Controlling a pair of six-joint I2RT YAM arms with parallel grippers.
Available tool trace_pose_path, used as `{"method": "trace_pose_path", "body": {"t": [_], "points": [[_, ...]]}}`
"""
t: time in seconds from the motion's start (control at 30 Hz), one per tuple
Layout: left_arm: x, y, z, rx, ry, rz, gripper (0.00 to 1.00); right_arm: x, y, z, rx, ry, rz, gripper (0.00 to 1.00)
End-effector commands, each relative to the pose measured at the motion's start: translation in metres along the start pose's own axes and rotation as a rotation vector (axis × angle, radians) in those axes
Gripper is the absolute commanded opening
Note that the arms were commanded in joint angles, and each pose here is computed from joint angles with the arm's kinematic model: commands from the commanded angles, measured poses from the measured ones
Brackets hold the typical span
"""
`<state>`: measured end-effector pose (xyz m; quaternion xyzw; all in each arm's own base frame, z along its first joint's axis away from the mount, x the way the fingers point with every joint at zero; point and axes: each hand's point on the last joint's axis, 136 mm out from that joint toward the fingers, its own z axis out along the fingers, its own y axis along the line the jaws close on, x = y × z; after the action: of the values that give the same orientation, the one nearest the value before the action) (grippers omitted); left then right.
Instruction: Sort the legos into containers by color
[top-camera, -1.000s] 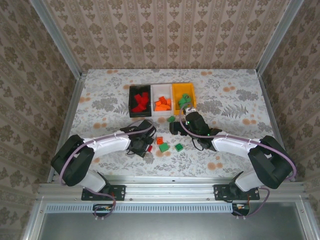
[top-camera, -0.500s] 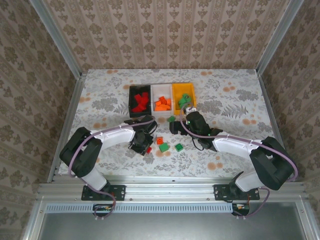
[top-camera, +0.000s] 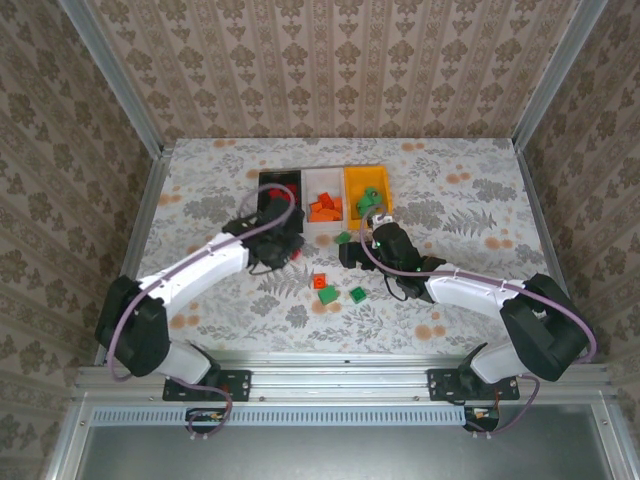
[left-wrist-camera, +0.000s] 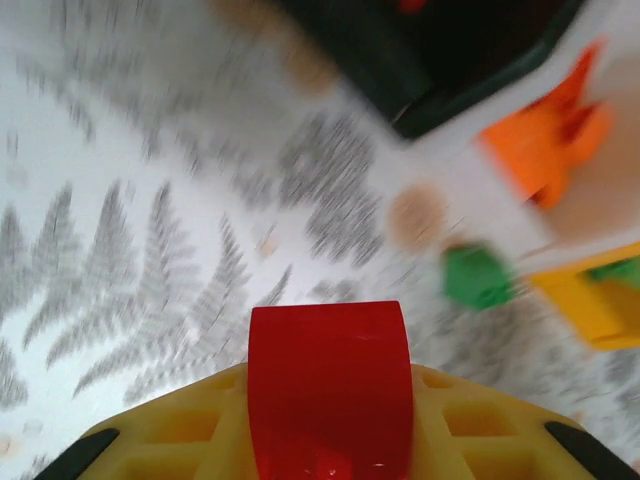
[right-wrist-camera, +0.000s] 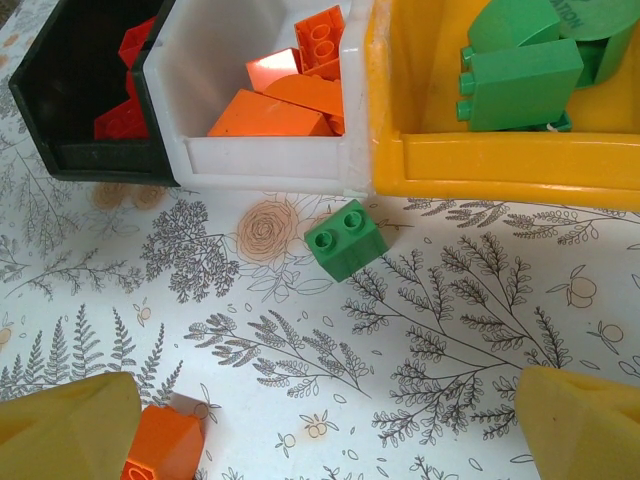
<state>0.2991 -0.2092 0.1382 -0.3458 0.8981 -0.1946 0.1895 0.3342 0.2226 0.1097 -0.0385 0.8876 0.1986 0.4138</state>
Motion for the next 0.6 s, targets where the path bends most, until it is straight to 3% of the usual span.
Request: {"method": "trace_pose_path", "body": {"t": [0.0, 0.13, 0.3, 0.57], "points": [[-0.052, -0.005, -0.009, -0.030, -0.127, 0.146, 0.33, -0.004, 0.003, -0.004, -0.008, -0.013, -0.005, 0.98], [-0.100, -0.031, -0.005, -0.076, -0.217, 0.252, 0.35, -0.003, 0.002, -0.003, -0.003, -0.013, -0.007, 0.98], [-0.141, -0.056, 0.027, -0.101, -0.248, 0.329, 0.38, -0.004, 0.001, -0.003, 0.003, -0.014, -0.010, 0.98], [-0.165, -0.074, 0.082, -0.205, -0.200, 0.467, 0.44, -0.004, 0.002, -0.005, -0.001, -0.016, -0.010, 0.97]]}}
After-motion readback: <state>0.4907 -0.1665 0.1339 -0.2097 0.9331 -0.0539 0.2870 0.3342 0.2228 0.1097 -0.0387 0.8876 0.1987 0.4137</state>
